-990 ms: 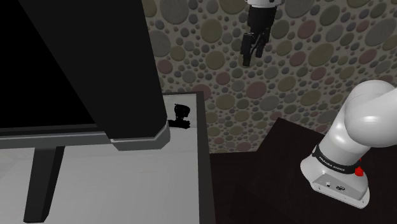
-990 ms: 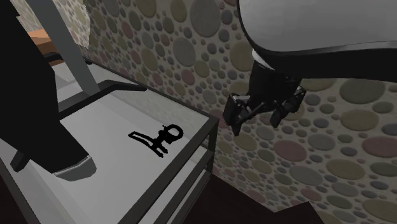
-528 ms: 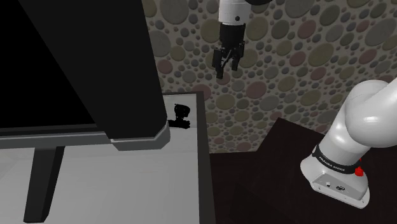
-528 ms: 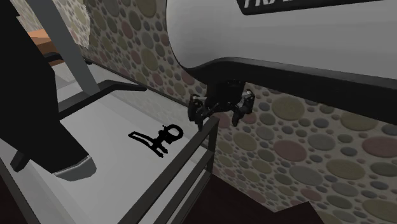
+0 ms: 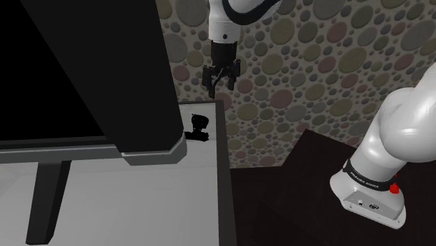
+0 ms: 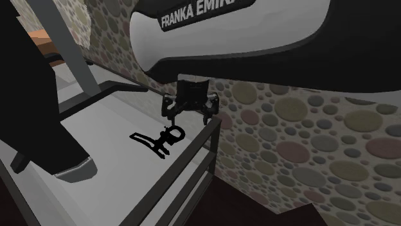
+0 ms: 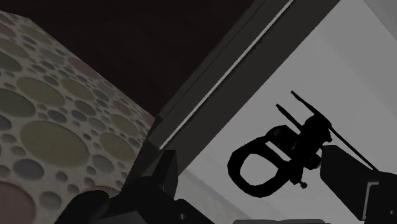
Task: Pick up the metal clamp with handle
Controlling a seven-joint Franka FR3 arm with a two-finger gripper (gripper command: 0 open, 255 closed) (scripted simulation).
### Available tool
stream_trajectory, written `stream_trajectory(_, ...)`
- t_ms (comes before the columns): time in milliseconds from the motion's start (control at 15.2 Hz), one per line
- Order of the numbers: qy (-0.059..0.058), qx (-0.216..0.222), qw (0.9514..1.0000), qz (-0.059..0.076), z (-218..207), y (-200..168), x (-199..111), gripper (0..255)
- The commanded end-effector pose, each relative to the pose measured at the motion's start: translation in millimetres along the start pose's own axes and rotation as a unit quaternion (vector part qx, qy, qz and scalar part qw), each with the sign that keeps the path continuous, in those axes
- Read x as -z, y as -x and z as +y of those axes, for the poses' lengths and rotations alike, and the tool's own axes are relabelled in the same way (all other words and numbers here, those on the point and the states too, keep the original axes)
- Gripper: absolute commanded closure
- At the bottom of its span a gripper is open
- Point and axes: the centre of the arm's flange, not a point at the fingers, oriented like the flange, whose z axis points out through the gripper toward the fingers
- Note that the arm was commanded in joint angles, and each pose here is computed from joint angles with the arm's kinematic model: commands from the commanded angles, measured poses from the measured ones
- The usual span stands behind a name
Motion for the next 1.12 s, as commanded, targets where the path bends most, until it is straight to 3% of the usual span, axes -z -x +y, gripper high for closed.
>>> stream_trajectory(0,-0.009,-0.005,0.9999,-0.002,-17.8,-16.6,-15.4,0)
stream_trajectory(396,-0.035,-0.017,0.9992,-0.008,-65.1,-65.3,-47.6,0)
stream_trajectory(1056,-0.035,-0.017,0.9992,-0.008,-61.2,-66.2,-87.8,0)
